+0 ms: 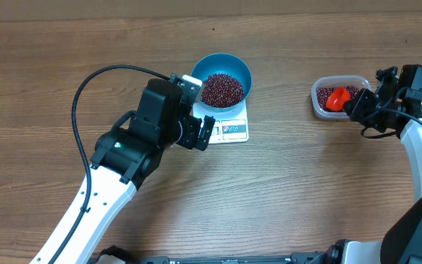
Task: Scoop item into bowl and weigh 150g on scale
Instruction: 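Carry the red scoop back to the bean tub with the right gripper, then lower the red scoop into the bean tub and release it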
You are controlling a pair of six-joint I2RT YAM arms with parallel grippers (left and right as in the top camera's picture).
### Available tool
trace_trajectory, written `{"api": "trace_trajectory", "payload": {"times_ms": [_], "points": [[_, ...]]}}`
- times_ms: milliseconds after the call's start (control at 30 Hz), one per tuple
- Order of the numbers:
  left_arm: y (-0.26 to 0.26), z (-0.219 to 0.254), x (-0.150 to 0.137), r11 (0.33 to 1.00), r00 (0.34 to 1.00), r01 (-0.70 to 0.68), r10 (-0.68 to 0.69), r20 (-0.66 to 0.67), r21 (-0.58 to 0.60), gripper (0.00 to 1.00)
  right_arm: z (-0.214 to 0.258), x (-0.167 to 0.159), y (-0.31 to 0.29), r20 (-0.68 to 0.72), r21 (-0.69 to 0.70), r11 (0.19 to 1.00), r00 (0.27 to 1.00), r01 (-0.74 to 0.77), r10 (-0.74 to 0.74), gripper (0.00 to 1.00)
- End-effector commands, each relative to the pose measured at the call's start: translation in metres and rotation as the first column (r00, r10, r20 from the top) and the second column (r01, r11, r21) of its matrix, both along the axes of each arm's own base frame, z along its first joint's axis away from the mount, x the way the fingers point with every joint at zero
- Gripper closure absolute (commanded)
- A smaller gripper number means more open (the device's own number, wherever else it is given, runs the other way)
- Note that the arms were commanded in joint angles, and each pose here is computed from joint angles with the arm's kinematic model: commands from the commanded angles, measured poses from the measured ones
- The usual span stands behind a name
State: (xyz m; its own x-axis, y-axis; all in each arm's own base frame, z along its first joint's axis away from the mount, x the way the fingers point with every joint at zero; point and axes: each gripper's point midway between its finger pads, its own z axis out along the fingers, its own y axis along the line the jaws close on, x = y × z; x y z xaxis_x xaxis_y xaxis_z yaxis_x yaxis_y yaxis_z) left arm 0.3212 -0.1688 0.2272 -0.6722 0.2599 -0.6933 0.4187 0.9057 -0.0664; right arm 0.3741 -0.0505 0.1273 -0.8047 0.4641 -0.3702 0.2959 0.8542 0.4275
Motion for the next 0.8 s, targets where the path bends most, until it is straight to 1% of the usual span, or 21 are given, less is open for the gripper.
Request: {"api": "trace_trajectory", "payload": {"times_ms": [0, 33, 100, 167, 200, 233, 267, 367, 400, 433, 467, 533, 767], "points": [[0.000, 0.003, 0.001, 1.000, 1.000, -0.009, 0.009, 0.002, -0.018, 0.00, 0.008, 0.007, -0.007, 0.014, -0.005, 0.999, 0.999, 0.048, -0.048, 0.82], [0.000, 0.004, 0.001, 1.000, 1.000, -0.009, 0.009, 0.003, -0.018, 0.00, 0.007, 0.006, -0.011, 0.008, -0.026, 0.998, 0.998, 0.061, -0.061, 0.78], [0.000, 0.003, 0.001, 1.000, 1.000, -0.009, 0.009, 0.002, -0.018, 0.01, 0.005, 0.005, -0.015, 0.000, -0.047, 0.996, 0.997, 0.073, -0.073, 0.73], [0.000, 0.003, 0.001, 1.000, 1.000, -0.009, 0.009, 0.002, -0.018, 0.00, 0.004, 0.004, -0.016, -0.007, -0.054, 0.996, 0.997, 0.073, -0.074, 0.62], [0.000, 0.004, 0.001, 1.000, 1.000, -0.009, 0.009, 0.003, -0.018, 0.00, 0.004, 0.003, -0.016, -0.011, -0.054, 0.996, 0.997, 0.072, -0.072, 0.55], [0.000, 0.003, 0.001, 1.000, 1.000, -0.009, 0.009, 0.002, -0.018, 0.00, 0.003, 0.002, -0.015, -0.016, -0.054, 0.996, 0.997, 0.069, -0.070, 0.45], [0.000, 0.003, 0.001, 1.000, 1.000, -0.009, 0.009, 0.002, -0.018, 0.00, 0.002, 0.001, -0.015, -0.020, -0.053, 0.996, 0.997, 0.069, -0.070, 0.33], [0.000, 0.004, 0.001, 1.000, 1.000, -0.009, 0.009, 0.003, -0.018, 0.00, 0.001, -0.002, -0.014, -0.033, -0.050, 0.996, 0.997, 0.068, -0.070, 0.26], [0.000, 0.003, 0.001, 1.000, 1.000, -0.009, 0.009, 0.002, -0.018, 0.00, 0.001, -0.003, -0.014, -0.038, -0.049, 0.996, 0.997, 0.068, -0.070, 0.22], [0.000, 0.004, 0.001, 1.000, 1.000, -0.009, 0.009, 0.003, -0.018, 0.00, 0.000, -0.003, -0.014, -0.040, -0.053, 0.996, 0.997, 0.070, -0.072, 0.20], [0.000, 0.003, 0.001, 1.000, 1.000, -0.009, 0.009, 0.002, -0.018, 0.01, -0.001, -0.004, -0.016, -0.047, -0.061, 0.995, 0.996, 0.074, -0.077, 0.15], [0.000, 0.003, 0.001, 1.000, 1.000, -0.009, 0.009, 0.002, -0.018, 0.00, -0.004, -0.008, -0.021, -0.068, -0.091, 0.992, 0.993, 0.088, -0.095, 0.00], [0.000, 0.003, 0.001, 1.000, 1.000, -0.009, 0.009, 0.002, -0.018, 0.00, -0.013, -0.025, -0.038, -0.140, -0.199, 0.973, 0.980, 0.114, -0.143, 0.00]]}}
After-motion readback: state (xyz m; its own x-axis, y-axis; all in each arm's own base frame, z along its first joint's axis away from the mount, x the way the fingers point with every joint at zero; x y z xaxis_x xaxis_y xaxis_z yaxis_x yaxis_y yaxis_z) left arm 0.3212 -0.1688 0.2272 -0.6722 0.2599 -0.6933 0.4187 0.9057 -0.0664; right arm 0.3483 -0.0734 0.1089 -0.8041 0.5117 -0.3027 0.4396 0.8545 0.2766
